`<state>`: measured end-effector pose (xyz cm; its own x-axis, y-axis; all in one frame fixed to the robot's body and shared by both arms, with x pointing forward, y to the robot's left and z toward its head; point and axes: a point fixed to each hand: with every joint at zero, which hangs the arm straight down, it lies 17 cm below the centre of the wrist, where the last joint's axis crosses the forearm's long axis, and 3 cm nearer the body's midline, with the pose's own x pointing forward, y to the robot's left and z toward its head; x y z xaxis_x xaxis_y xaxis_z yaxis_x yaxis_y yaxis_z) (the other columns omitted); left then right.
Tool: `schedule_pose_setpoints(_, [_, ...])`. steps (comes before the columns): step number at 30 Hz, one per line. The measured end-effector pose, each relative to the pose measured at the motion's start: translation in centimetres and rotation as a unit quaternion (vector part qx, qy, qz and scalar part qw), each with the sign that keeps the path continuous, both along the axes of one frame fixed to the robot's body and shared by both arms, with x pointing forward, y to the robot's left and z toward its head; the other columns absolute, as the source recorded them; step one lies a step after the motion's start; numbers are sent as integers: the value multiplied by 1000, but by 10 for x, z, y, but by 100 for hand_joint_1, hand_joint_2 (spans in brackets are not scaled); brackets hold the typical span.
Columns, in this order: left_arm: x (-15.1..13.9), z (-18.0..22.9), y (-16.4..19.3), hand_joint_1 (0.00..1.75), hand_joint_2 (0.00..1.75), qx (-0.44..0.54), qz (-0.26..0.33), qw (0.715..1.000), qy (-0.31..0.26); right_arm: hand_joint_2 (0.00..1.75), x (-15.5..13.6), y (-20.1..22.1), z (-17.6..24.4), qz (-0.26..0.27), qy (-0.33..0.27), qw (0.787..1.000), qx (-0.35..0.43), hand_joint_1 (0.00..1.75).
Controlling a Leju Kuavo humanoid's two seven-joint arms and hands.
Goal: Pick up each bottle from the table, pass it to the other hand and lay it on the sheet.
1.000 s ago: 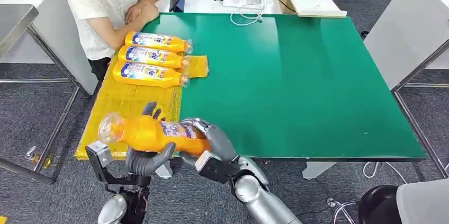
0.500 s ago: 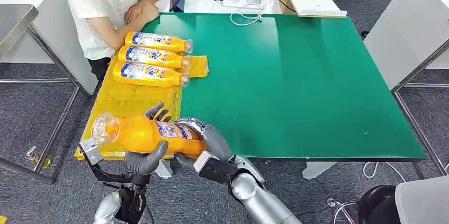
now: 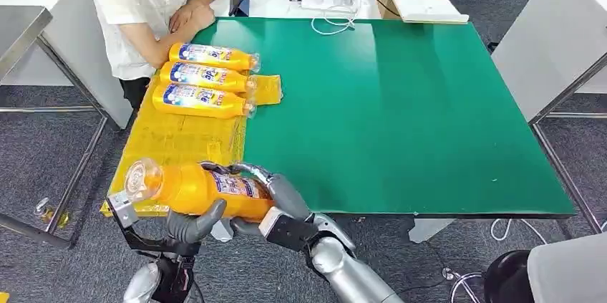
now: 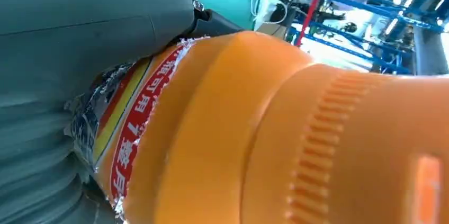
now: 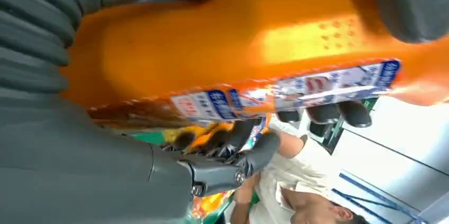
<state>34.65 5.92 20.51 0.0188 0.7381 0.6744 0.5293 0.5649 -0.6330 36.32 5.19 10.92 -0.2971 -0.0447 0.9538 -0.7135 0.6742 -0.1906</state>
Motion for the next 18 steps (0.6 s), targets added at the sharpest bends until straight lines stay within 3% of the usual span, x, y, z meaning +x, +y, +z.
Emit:
schedule_pose_setpoints(1, [0, 0, 0, 175, 175, 0, 0, 1000, 0, 0, 0, 0, 1, 0, 0, 1000, 0, 0])
schedule_pose_setpoints(5, [5, 2, 0, 175, 175, 8, 6, 1000, -1, 0, 3, 0, 6, -9, -14, 1000, -2, 0])
schedule_pose_setpoints(10, [17, 0, 2, 175, 175, 48, 31, 998, -9, 0, 1, -3, 22, -36, -74, 997, -1, 0])
schedule_pose_setpoints(15, [41, -14, 32, 175, 175, 174, 142, 974, -35, 0, -9, -23, 37, -87, -148, 985, 2, 0])
schedule_pose_setpoints(18, [51, -21, 58, 175, 175, 237, 204, 949, -48, 0, -20, -40, 35, -110, -155, 982, 5, 0])
